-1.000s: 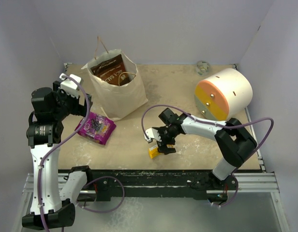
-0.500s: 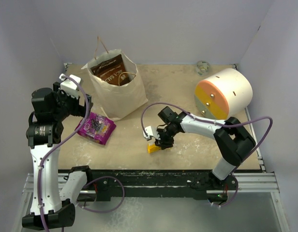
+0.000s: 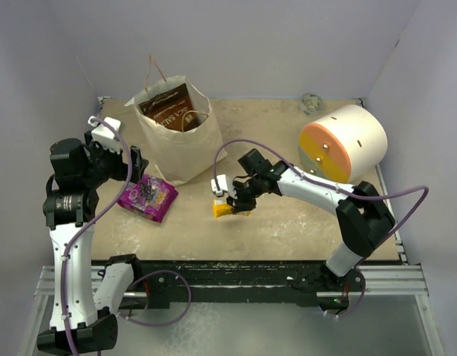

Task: Place the snacks into the paper bag
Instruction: Pick up the snack from the center of the board, then place the snack in the paper bag.

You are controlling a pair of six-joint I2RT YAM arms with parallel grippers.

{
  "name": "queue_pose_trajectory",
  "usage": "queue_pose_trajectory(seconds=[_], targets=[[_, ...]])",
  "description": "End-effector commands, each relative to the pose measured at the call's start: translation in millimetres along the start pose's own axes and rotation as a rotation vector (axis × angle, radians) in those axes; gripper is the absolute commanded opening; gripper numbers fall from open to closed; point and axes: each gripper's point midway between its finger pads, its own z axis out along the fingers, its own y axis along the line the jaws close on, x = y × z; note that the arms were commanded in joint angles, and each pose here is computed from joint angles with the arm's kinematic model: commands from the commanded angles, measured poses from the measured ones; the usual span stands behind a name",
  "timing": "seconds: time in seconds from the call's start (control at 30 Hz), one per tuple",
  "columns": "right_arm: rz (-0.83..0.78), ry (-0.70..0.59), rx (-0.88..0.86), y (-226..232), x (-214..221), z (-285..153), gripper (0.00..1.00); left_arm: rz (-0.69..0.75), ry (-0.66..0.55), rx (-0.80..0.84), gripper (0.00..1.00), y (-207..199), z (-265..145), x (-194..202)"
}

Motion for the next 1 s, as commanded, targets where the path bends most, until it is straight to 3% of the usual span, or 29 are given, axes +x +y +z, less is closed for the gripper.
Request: queue_pose_trajectory(seconds=[0.0,0.3,0.53,0.97], targets=[[-0.056,-0.162,0.092,-19,-59,-29,0.2,-0.034,-0.065,0.062,0.99,-12,0,-9],[-0.122,-0.323,0.254,-41,-121,-75,0.2,-0.143,-0.04,0.216,0.99,-41,1,-1],[-0.156,-0.429,0.407,-59,-160,-116,0.19,-0.276,0.001,0.439,0.96,-77,1,6],[-0.133,-0.497,0.496,-69,-195,-139,0.19,-0.421,-0.029,0.67,0.86,-123,6,-15]])
